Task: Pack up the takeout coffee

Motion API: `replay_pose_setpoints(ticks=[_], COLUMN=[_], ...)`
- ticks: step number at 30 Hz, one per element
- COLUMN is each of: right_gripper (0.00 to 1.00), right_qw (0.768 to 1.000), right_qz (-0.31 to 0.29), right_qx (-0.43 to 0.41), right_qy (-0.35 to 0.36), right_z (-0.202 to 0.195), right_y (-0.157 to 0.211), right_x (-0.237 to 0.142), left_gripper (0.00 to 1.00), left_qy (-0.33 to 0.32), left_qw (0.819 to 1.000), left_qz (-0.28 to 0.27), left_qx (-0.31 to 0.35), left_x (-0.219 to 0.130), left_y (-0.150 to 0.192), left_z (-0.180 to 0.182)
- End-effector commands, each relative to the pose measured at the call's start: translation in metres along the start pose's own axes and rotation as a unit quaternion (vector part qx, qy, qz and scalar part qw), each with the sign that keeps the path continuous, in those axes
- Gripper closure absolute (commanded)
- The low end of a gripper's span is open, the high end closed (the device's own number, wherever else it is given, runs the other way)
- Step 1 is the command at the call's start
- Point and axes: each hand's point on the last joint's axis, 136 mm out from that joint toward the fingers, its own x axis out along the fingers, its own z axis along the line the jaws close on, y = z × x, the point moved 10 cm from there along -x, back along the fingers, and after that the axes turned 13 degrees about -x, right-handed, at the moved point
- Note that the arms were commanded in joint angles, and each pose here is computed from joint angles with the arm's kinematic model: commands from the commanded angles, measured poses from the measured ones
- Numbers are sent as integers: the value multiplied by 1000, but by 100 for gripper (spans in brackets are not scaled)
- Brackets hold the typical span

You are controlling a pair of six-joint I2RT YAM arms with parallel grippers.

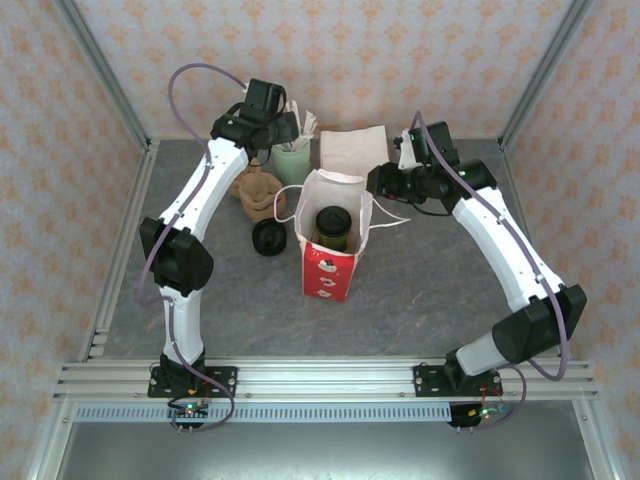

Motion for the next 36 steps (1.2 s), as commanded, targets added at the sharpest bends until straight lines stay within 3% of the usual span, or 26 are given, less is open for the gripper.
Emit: replay_pose_setpoints(ticks=[1,6,10,15,21,23,28,36], right_gripper=[54,55,55,55,56,56,57,56], right_qw=[998,995,994,992,989,986,979,977], right_qz=[-57,-86,-98,-103,-109,-113,-105,-87], right_qx=[-14,-15,-20,-28,-33,-41,-46,-66], right_qy=[20,41,50,66,97,112,166,182], right_z=[2,1,-1,-5,-14,-18,-37,-54], right_y=[-4,-11,-19,-28,-37,-43,-61,-96], right_x=[-22,-33,-34,-33,-27,-22,3,62], left_gripper=[42,45,54,54,75,84,92,96], left_qy=[20,27,37,28,25,27,48,84], left_qw=[998,998,997,998,997,995,989,977], left_qz=[-47,-54,-57,-54,-63,-83,-125,-180], left_qx=[23,31,33,36,40,53,56,82], left_x=[-7,-11,-11,-4,-6,-21,-77,-183], left_y=[-14,-13,-8,0,1,-2,-21,-27], left_z=[-10,-11,-14,-13,-13,-20,-27,-29])
